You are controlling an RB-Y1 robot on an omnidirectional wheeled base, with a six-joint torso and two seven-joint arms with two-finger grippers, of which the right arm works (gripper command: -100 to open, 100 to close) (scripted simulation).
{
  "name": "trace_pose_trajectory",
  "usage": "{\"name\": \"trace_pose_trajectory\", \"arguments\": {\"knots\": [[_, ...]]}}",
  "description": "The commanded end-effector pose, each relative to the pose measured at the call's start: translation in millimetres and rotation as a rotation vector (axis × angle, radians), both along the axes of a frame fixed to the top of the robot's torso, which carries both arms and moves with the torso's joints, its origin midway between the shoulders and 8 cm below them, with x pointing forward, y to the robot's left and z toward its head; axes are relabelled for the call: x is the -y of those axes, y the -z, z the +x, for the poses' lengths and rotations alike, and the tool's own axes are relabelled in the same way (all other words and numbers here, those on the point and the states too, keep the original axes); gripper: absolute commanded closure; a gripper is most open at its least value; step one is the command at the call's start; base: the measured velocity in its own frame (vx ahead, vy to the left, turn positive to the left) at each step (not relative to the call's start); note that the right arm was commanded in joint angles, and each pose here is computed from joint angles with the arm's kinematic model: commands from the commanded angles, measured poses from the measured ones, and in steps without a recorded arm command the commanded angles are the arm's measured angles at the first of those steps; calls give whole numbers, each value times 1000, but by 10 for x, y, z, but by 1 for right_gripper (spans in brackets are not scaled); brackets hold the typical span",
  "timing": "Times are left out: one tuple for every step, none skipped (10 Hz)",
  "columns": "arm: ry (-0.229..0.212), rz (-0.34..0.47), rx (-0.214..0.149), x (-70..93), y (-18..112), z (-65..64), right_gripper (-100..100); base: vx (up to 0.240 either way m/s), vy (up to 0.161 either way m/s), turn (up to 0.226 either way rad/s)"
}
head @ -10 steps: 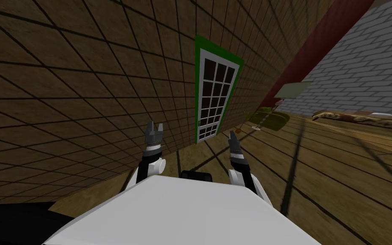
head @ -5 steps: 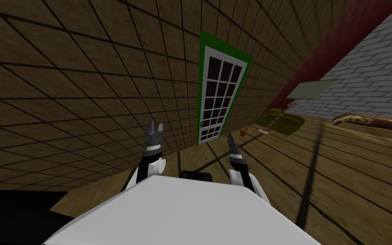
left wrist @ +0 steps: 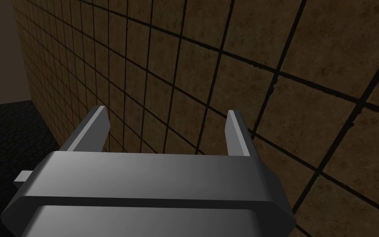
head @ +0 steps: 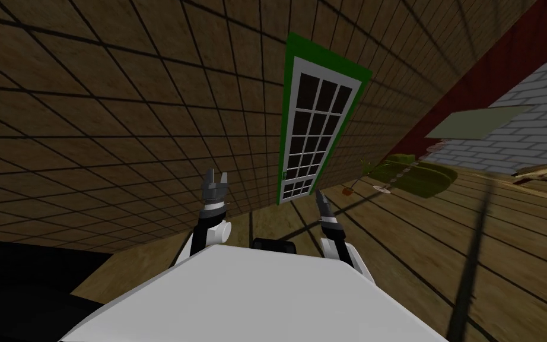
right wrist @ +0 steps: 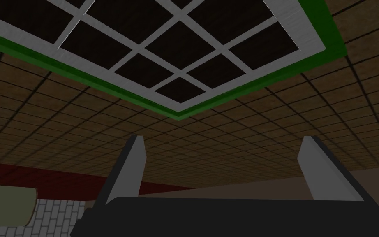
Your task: Pull the door open
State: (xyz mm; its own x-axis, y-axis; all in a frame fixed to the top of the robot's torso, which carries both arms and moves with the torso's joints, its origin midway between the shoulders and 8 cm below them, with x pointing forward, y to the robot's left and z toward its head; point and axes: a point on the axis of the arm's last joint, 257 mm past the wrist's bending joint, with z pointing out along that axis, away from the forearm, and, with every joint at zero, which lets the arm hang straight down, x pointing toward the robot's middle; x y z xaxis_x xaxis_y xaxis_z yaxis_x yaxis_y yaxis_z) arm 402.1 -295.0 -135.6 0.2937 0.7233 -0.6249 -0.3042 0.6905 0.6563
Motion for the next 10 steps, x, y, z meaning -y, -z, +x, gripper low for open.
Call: {"name": "trace_pose_trajectory", "arguments": {"knots": [[26,-52,-21,41,140,41,-100,89,-27,117],[41,-83,-32,71,211,58,-100,88,-37,136],[56,-113,-49,107,316,74,-100,92,-18,183],[70,-144,-63,140,402,89,-100,100,-16,162],[84,-175,-73,170,467,102,-100,98,-25,150],[99,-205,-92,205,576,113,-100,103,-38,148],[112,-235,-103,235,649,124,-100,103,-45,155],[125,-265,-116,265,729,133,-100,92,-33,171],[138,-294,-133,296,828,140,-100,97,-27,133],[150,-322,-150,325,925,144,-100,92,-36,128]]}}
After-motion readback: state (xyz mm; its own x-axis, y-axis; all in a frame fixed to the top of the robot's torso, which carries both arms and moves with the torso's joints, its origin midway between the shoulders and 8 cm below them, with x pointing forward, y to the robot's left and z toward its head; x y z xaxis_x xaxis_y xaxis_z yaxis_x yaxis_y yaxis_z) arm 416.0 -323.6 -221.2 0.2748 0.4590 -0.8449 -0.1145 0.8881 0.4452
